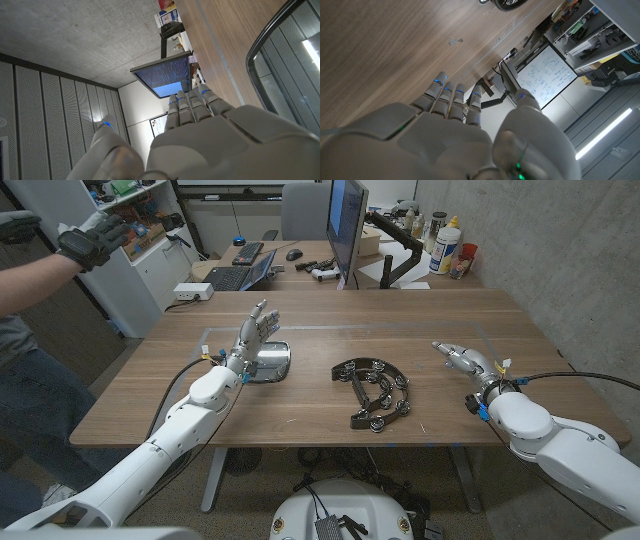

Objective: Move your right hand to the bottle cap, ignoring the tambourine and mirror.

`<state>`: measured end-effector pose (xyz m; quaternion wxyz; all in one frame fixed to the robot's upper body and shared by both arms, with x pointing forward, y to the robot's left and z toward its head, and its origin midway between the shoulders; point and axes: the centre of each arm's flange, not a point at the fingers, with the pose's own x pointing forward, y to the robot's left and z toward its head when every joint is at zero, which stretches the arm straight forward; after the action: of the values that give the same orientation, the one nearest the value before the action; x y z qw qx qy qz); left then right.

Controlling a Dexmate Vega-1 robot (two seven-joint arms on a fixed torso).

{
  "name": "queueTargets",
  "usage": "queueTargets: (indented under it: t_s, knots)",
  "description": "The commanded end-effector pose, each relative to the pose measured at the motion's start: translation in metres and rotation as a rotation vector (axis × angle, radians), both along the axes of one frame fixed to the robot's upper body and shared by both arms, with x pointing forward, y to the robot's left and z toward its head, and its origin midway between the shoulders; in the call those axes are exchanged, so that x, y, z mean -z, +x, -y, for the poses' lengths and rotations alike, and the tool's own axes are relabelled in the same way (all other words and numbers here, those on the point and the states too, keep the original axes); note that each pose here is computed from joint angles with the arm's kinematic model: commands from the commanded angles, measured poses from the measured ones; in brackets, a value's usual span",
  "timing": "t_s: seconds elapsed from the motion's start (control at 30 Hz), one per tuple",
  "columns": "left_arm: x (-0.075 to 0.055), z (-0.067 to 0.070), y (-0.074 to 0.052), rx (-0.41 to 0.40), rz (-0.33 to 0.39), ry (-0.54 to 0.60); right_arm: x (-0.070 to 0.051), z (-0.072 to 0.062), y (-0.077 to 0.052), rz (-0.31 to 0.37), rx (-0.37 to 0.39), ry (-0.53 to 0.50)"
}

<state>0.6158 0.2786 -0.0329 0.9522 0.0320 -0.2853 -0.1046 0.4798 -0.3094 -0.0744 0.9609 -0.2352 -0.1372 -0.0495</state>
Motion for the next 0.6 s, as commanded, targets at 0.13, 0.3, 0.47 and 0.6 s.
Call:
queueTargets:
  t_s: [0.13,0.3,0.47,0.6]
  knots:
    - [0.001,0.003,-0.002,0.004,0.001,0.013,0.004,0.002,-0.017,-0.036,0.087,-0.030]
    - [0.002,0.003,-0.004,0.004,0.001,0.014,0.006,0.003,-0.025,-0.045,0.108,-0.032]
    - [0.003,0.003,-0.005,0.004,0.001,0.015,0.005,0.003,-0.030,-0.066,0.134,-0.051]
    - [0.005,0.004,-0.006,0.004,-0.002,0.015,0.004,0.002,-0.032,-0.089,0.147,-0.067]
